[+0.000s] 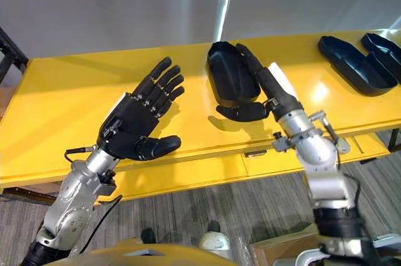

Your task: Walk over and take three plastic housings, then place them on the shelf

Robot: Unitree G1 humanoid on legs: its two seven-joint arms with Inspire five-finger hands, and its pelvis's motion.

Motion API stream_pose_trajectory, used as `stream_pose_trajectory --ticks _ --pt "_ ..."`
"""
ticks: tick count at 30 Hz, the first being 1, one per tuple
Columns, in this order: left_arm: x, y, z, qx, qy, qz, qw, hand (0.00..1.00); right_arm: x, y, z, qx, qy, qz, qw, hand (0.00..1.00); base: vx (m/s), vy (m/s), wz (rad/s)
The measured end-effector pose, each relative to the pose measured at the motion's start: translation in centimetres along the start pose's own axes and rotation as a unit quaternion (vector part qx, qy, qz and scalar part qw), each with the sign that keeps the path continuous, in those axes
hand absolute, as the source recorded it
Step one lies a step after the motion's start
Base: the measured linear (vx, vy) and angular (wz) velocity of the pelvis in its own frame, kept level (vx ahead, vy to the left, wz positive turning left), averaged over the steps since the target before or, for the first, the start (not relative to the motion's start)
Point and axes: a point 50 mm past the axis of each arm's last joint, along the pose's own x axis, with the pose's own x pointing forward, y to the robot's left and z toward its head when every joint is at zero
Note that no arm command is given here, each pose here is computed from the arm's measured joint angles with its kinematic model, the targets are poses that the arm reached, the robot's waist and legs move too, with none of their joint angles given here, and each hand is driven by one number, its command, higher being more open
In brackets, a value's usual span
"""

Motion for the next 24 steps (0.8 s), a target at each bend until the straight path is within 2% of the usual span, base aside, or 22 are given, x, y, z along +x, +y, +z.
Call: stream_pose_trajectory --ticks 5,13,24 --pt "-1.5 0.7 -1.2 -0.007 0.042 0.025 0.999 1.0 0.9 -2.4 -1.0 -0.019 0.056 0.047 0.997 1.0 -0.04 0.013 0.03" --pt "-1.4 -0.1 -1.7 -0.02 0.051 -0.016 0.998 1.0 0.4 -1.2 -3.2 -0.009 0.129 0.136 0.982 1.0 -0.02 0.002 -0.1" --pt "-1.2 -1.1 -3.4 -0.05 0.079 -0.042 0.995 1.0 0.2 0.1 -3.5 0.002 0.137 0.201 0.97 1.0 -0.03 -0.004 -0.26"
